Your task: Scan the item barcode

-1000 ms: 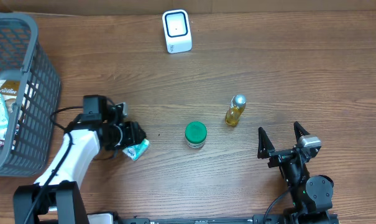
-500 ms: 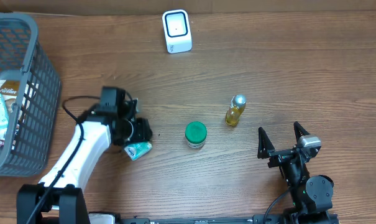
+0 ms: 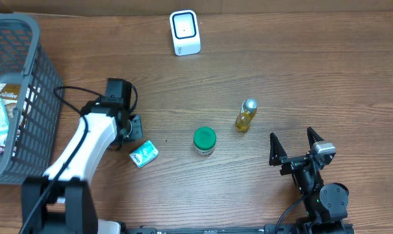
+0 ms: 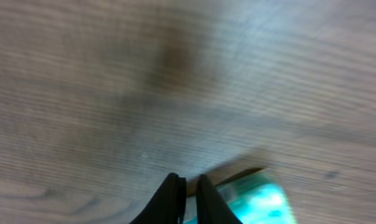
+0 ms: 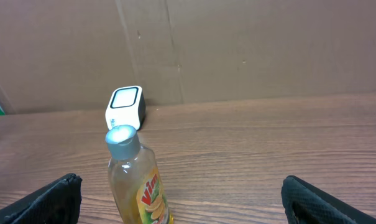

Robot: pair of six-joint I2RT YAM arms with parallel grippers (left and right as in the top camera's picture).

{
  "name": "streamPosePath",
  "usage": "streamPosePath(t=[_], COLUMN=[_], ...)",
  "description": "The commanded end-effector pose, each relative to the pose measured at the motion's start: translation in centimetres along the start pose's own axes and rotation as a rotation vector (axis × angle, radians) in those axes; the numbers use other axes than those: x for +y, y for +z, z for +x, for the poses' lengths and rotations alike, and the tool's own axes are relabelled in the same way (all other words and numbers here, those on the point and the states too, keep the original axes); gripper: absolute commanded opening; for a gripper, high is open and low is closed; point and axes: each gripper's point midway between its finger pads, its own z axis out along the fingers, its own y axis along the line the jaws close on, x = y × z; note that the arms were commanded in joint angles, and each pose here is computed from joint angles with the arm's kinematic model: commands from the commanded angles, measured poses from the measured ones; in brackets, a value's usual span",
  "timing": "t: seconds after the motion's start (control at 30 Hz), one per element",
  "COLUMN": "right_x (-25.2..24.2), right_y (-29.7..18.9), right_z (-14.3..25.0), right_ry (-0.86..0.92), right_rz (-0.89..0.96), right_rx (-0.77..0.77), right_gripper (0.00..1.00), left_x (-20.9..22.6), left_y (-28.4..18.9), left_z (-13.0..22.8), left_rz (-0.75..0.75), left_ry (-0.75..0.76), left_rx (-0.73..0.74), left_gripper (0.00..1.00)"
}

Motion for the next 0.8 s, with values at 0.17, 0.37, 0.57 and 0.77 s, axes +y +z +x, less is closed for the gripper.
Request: streamPosePath(t=[0.17,0.37,0.57,0.77], right_x=[0.1,0.1,0.1,0.1], right_y=[0.0,0.0,0.0,0.0], right_z=[0.2,0.2,0.2,0.2], right_ry=[0.000,0.000,0.000,0.000], right_rz=[-0.007,-0.007,-0.007,-0.007], right_rx=[-0.001,-0.001,-0.001,-0.001], right_gripper=[1.00,1.00,1.00,1.00], left_x=[-1.1,-3.0,-2.6,-2.0], left_y=[4.2,3.8,3.5,0.4], left_z=[5.6,7.9,6.6,2.3], left_rz=[0.055,0.190,0.160,0.095], left_ry=[0.024,0.089,0.098,0.078], left_rx=[0.308,0.419,0.380,0.304], left_gripper=[0.08,0.04,0.04,0.04])
